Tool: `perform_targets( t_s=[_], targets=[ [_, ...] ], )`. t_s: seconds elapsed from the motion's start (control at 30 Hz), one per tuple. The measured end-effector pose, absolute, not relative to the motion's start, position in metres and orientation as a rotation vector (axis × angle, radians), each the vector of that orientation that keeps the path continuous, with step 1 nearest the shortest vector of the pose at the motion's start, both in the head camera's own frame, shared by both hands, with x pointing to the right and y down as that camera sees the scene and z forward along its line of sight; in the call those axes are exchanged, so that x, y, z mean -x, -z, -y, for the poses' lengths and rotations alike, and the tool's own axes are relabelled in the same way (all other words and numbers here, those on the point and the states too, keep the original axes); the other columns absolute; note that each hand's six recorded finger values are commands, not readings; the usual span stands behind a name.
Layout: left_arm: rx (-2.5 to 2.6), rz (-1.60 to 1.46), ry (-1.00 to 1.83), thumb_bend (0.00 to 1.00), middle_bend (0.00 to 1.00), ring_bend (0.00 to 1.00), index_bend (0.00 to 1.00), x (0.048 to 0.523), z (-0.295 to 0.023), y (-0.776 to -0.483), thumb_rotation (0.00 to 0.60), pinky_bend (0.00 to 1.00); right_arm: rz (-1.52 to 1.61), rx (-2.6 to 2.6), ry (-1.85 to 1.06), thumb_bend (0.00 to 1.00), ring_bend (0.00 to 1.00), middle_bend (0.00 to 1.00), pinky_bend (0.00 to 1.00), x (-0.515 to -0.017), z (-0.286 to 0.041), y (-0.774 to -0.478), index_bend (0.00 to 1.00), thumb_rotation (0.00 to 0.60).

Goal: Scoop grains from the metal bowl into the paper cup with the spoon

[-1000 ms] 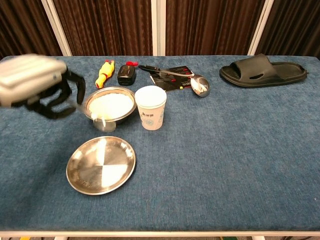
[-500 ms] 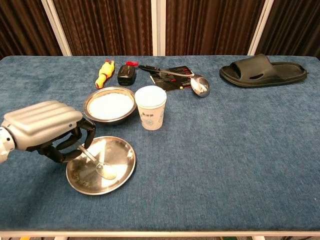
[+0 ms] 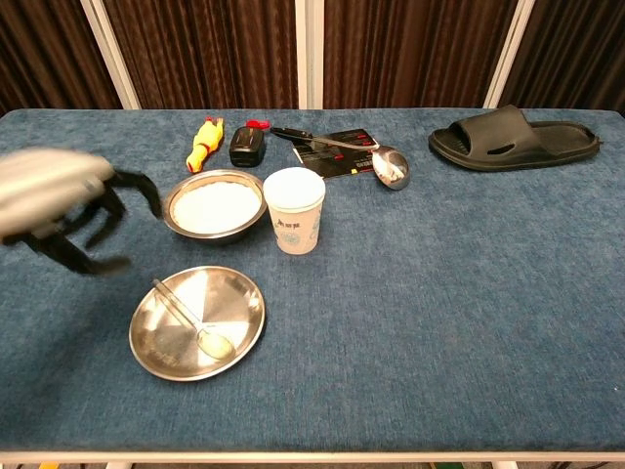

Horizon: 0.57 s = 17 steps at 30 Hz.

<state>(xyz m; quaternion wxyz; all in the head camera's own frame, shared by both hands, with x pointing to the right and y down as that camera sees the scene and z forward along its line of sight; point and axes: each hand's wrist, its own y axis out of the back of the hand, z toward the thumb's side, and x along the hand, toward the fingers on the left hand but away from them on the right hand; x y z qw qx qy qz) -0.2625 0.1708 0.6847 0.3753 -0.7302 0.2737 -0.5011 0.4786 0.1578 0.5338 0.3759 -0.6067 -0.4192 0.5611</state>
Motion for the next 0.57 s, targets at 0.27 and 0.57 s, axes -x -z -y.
perform_targets(
  t_s=[0.27,0.57],
  targets=[
    [1.506,-1.041,1.519,0.23,0.30,0.21,0.30,0.414,-0.141,-0.643,0.600,0.26,1.052,1.620,-1.436,0.27,0.00,0.14,0.07,-0.473,-0.170,-0.548,0.03,0.600],
    [1.341,-1.102,1.605,0.20,0.26,0.17,0.28,0.473,-0.192,-0.601,0.600,0.20,1.038,1.675,-1.375,0.27,0.00,0.15,0.07,-0.458,-0.180,-0.552,0.03,0.600]
  ],
)
